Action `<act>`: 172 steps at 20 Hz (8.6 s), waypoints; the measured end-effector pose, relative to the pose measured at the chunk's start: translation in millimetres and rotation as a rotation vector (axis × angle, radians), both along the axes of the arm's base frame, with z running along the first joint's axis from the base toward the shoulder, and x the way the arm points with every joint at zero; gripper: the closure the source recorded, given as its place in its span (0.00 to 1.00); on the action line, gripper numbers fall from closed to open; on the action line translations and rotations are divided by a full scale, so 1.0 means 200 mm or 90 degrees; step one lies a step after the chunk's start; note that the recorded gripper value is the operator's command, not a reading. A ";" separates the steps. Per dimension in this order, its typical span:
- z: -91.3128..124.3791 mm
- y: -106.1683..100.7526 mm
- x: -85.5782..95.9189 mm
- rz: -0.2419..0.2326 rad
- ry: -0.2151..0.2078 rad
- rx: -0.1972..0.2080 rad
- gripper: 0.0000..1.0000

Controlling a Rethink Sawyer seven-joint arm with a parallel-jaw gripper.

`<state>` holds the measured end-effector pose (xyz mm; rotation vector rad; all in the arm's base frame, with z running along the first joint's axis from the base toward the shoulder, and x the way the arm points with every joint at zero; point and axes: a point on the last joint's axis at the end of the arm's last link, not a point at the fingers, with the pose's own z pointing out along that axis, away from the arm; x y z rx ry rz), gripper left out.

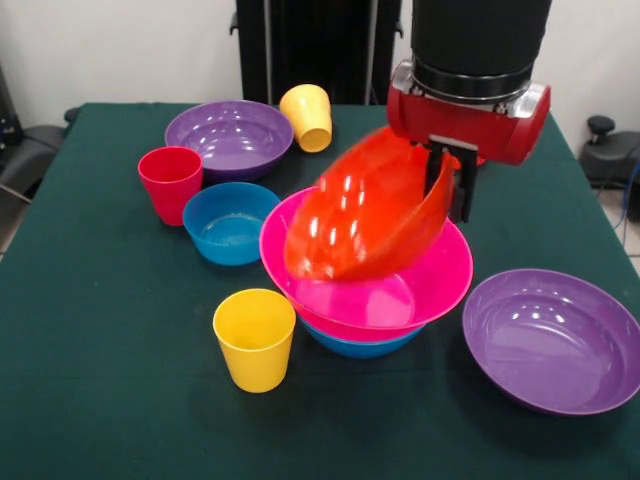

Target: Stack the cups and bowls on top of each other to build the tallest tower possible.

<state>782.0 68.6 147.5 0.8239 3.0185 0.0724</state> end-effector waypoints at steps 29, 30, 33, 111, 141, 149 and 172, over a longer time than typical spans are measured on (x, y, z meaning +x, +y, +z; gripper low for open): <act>0.00 0.04 0.05 0.015 -0.016 0.031 0.00; 0.00 0.04 0.05 0.016 -0.016 0.032 0.00; 0.00 0.06 0.05 0.019 -0.016 0.032 0.00; -0.78 1.01 -0.42 0.122 -0.033 -0.123 0.00; -0.82 1.34 -0.38 0.058 -0.040 -0.109 0.00; -0.80 1.39 -0.26 0.057 -0.060 -0.105 0.00; -0.58 1.28 -0.01 0.039 -0.091 -0.113 0.00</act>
